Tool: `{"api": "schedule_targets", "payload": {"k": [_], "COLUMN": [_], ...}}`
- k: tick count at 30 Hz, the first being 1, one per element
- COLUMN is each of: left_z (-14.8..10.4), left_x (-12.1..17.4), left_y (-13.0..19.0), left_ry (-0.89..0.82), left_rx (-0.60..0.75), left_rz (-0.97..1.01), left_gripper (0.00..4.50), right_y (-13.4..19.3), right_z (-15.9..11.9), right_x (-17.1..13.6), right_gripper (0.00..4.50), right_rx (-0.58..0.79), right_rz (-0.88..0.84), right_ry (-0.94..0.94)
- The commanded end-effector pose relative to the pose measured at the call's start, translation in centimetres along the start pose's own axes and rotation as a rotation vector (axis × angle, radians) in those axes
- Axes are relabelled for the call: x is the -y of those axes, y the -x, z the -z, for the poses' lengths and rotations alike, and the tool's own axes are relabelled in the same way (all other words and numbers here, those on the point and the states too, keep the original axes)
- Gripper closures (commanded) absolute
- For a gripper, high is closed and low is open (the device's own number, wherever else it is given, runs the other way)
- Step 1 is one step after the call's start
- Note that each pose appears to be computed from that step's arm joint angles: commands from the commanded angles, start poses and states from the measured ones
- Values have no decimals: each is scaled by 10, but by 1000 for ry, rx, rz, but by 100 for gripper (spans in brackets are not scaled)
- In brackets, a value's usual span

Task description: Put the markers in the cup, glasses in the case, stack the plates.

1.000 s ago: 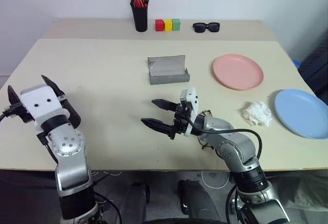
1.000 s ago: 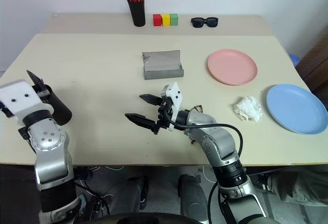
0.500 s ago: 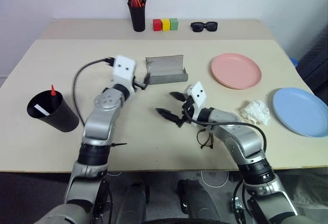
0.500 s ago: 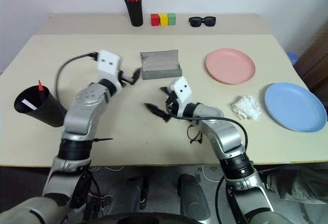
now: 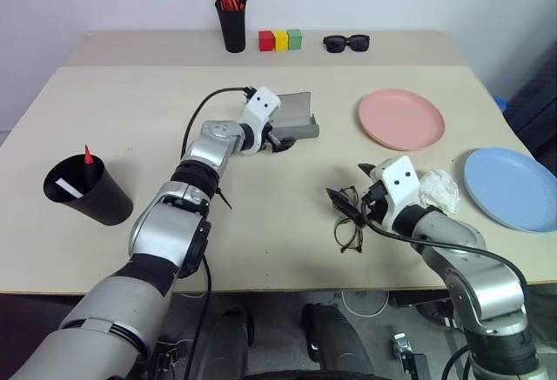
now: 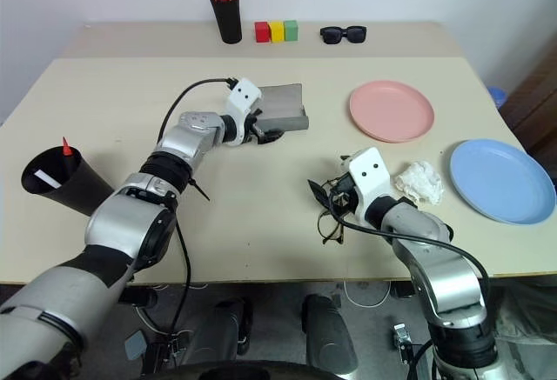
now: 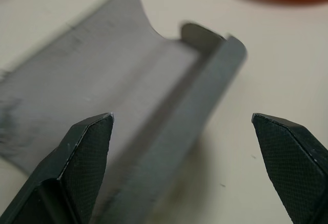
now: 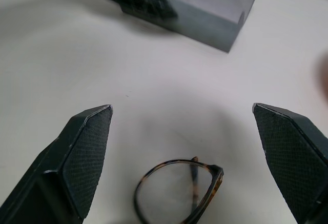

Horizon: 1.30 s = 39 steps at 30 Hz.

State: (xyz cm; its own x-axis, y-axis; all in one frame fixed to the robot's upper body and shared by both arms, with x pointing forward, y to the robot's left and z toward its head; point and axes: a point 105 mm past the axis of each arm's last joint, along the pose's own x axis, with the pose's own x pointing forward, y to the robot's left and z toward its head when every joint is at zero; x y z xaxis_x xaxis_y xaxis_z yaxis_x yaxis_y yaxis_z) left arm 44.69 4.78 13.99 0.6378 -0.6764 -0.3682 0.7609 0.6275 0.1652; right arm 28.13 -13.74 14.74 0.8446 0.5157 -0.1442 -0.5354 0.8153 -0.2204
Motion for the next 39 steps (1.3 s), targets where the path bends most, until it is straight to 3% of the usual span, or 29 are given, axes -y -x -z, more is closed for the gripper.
{"api": "schedule_targets", "payload": {"k": [1, 7, 15, 21, 30, 33, 37, 39], "left_z": [-13, -10, -9, 9, 32, 36, 28, 15], "left_x": [0, 3, 10, 34, 66, 68, 66, 60], "left_y": [2, 2, 14, 59, 102, 102, 94, 90], "left_ry": [-36, -68, -102, -208, -276, -299, -387, -399], "left_rx": [14, -4, 45, 104, 18, -12, 50, 136], "left_rz": [38, 72, 204, 479, 610, 612, 538, 460], "left_gripper": [135, 446, 446, 446, 446, 355, 164, 164], "right_y": [14, 19, 10, -2, 0, 4, 13, 19], "right_z": [-22, -23, -25, -11, -1, 0, -1, 0], "right_x": [-3, -5, -7, -6, 5, 12, 22, 28], "right_gripper": [0, 0, 0, 0, 0, 0, 0, 0], "right_rx": [74, 75, 84, 24, -36, -51, -73, -103], "right_rz": [9, 0, -31, -38, -24, -7, 6, 13], "right_ry": [35, 36, 37, 40, 14, 14, -3, -28]}}
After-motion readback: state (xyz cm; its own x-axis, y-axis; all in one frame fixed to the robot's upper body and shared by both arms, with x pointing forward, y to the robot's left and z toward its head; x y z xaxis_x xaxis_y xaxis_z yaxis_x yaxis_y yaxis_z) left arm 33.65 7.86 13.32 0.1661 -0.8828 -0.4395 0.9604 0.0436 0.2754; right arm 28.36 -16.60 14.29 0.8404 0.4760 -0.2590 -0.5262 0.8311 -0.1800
